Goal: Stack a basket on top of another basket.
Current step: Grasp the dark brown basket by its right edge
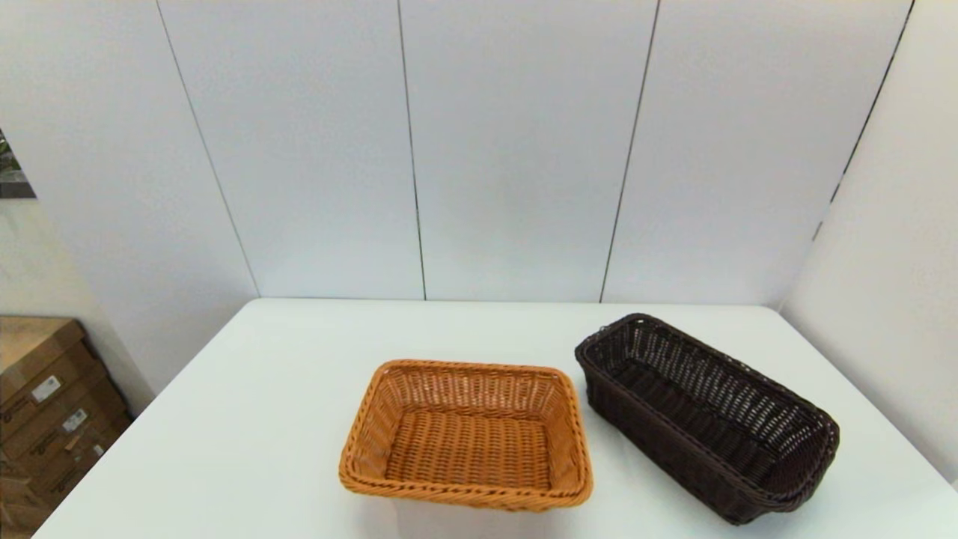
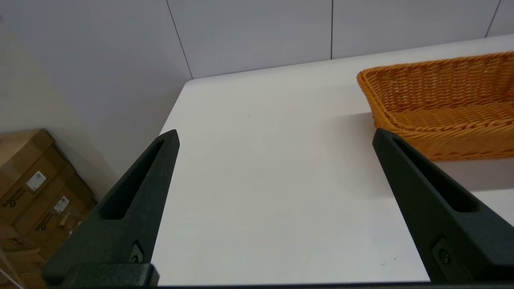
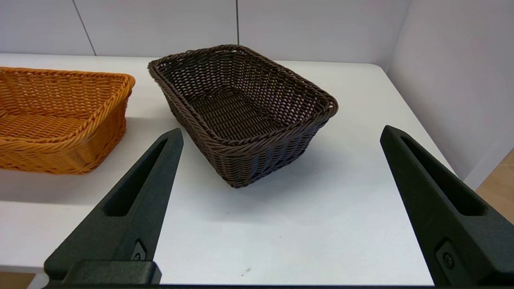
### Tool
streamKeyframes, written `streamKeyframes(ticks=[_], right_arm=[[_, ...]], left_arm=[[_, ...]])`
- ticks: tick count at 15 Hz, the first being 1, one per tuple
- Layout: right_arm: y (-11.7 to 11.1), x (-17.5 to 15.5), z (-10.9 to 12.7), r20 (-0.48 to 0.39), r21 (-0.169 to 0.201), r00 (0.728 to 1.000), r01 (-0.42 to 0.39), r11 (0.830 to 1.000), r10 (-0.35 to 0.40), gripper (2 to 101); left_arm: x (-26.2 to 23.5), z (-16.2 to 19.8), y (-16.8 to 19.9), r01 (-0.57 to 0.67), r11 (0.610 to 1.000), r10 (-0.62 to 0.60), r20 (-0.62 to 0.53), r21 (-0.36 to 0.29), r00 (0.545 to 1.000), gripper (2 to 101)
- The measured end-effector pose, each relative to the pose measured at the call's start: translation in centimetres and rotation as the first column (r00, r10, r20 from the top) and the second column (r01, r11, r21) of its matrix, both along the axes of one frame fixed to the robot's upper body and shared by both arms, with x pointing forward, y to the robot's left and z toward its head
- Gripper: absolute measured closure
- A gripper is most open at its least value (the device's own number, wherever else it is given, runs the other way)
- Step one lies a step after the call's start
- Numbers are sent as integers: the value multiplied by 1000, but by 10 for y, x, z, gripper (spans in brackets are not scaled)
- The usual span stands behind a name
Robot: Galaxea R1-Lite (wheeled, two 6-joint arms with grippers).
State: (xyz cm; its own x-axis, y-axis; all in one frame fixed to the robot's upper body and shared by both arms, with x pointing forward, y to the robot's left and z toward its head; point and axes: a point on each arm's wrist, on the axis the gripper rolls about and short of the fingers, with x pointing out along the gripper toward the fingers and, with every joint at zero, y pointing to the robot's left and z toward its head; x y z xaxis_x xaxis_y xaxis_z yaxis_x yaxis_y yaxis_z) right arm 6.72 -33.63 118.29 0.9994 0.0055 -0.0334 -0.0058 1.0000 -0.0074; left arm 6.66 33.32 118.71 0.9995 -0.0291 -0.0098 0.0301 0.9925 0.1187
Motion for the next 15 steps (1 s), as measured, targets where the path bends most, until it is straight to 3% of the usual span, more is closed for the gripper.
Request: streamKeyframes(ticks=[10,15], right_arm=[[0,0,0,0,0,1000,0,1000,0,50],[0,0,0,0,0,1000,0,1000,0,50]], left_arm=[[1,-4,0,1,1000,-1,-18,14,1000,54],[1,-5,0,-5,1000,4,-19,-10,1000,54]])
